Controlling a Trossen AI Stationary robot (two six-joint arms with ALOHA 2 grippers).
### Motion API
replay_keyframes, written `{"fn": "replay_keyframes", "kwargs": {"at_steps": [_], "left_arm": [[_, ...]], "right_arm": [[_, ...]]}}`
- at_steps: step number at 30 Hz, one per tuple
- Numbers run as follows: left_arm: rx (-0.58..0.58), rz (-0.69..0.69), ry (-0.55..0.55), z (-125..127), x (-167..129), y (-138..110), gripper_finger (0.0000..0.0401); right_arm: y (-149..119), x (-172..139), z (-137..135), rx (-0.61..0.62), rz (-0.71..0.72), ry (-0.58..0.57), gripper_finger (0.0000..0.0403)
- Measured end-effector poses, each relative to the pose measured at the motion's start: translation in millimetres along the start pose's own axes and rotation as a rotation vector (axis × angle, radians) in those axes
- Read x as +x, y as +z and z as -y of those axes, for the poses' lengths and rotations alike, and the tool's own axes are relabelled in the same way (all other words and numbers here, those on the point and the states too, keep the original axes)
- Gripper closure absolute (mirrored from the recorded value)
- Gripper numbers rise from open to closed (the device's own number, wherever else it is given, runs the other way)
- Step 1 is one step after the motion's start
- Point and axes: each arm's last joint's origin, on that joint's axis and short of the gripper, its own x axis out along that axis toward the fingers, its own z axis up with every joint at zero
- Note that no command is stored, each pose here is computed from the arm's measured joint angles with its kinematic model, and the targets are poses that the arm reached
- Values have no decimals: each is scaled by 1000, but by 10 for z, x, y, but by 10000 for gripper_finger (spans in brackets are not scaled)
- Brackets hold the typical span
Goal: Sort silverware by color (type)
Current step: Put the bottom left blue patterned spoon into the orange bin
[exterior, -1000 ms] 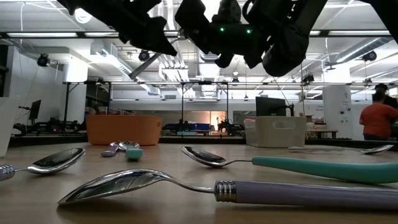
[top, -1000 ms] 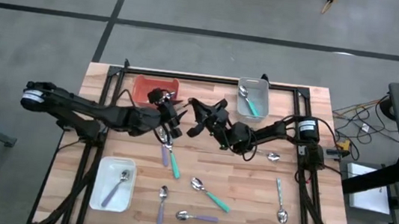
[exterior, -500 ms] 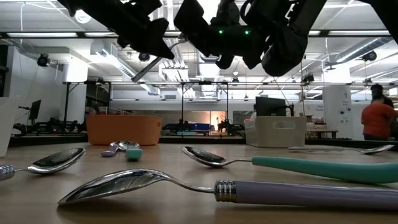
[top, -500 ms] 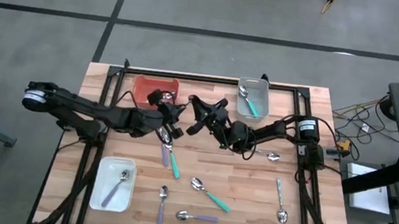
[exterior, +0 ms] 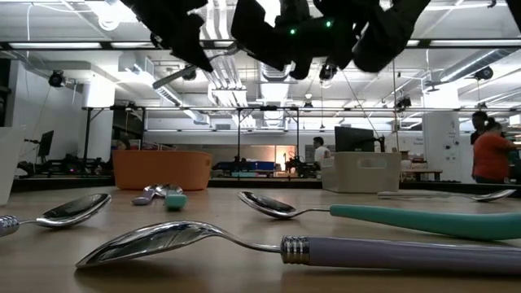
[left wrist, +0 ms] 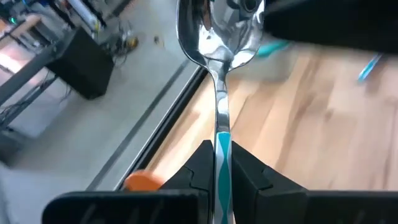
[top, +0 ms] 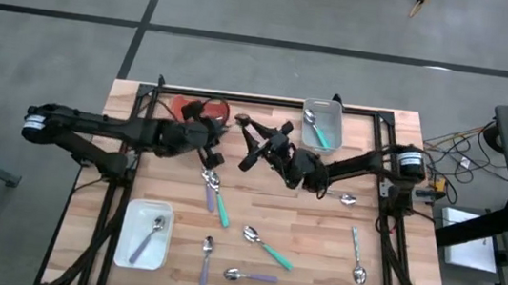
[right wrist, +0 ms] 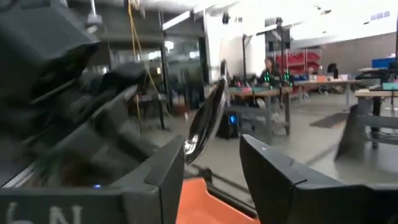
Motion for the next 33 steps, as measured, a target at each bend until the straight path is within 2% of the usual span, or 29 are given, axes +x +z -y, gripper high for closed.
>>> {"fn": "replay_keyframes", "kwargs": {"at_steps": [5,9,12,17,20,25,29,33], "left_arm": [[59,-124,-7,-362,65,-76,392],[79,-255,-113,-640,204,-241,392],[140,-374,-159,-846,325,-398,392],[195,-520,-208,-1165,574,-638,392],[192,-585,-199,-1324,725,-711,392],[188,-710,-249,-1451,940,-801,392],[186,-804,-307,-1460,1075,-816,392],[187,-854,-338,-1470,1191,-796,392]], "right_arm": [[199,-67,69,-93,-152,9,238],[395,-172,159,-176,-303,36,235],[547,-275,249,-217,-397,37,234],[711,-386,348,-267,-463,40,234],[743,-400,397,-324,-481,42,234],[705,-369,502,-433,-520,33,234],[594,-354,585,-549,-592,36,234],[509,-306,703,-606,-647,24,234]]}}
